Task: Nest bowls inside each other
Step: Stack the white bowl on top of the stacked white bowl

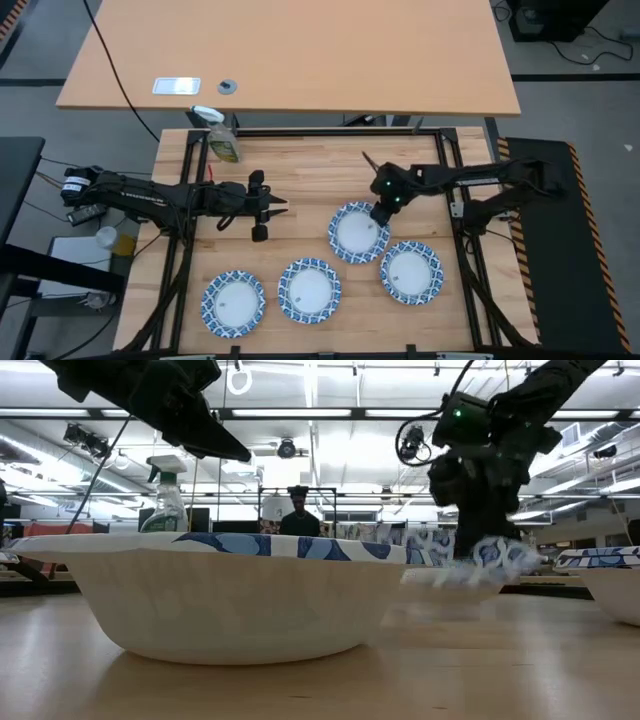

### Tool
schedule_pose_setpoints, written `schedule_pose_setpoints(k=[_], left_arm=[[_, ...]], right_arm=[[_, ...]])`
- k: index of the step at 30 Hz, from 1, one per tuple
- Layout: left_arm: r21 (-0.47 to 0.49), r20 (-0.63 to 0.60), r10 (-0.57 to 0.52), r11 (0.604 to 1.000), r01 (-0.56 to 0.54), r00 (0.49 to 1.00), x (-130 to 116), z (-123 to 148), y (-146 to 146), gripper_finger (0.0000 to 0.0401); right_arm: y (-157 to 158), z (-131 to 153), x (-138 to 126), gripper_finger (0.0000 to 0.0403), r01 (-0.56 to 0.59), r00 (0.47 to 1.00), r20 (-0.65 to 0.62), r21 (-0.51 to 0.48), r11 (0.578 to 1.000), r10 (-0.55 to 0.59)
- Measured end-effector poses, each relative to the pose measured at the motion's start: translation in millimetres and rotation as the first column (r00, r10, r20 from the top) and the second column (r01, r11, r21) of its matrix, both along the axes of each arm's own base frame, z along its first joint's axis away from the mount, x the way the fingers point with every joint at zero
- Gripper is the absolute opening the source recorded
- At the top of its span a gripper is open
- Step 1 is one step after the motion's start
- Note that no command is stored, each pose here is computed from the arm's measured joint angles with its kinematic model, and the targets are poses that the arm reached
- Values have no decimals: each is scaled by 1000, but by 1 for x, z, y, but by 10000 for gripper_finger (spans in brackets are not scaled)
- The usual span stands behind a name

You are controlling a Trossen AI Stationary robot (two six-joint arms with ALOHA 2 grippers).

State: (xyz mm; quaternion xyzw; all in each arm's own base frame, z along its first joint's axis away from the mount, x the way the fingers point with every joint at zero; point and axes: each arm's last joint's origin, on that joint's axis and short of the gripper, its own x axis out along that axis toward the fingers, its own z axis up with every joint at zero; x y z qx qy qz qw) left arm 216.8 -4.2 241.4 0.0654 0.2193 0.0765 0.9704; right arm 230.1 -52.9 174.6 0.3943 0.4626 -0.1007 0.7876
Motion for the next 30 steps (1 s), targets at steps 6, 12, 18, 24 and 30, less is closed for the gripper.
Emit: schedule_pose_setpoints(k=[6,12,18,24,30], left_arm=[[12,-2,-5,1000,5,1000,0,0,0,105],[14,-3,-7,1000,7,1000,0,0,0,105],[15,-2,-7,1000,7,1000,0,0,0,105],[15,2,-7,1000,7,1000,0,0,0,105],[3,4,-2,1000,2,1000,0,0,0,105]], right_arm=[[2,23,-8,50,-58,991,131,151,987,38],[13,39,-24,50,-164,978,175,323,932,112],[30,42,-57,50,-218,975,39,401,890,221],[42,38,-74,50,-214,952,-151,287,934,265],[55,32,-70,51,-300,916,-185,273,914,356]])
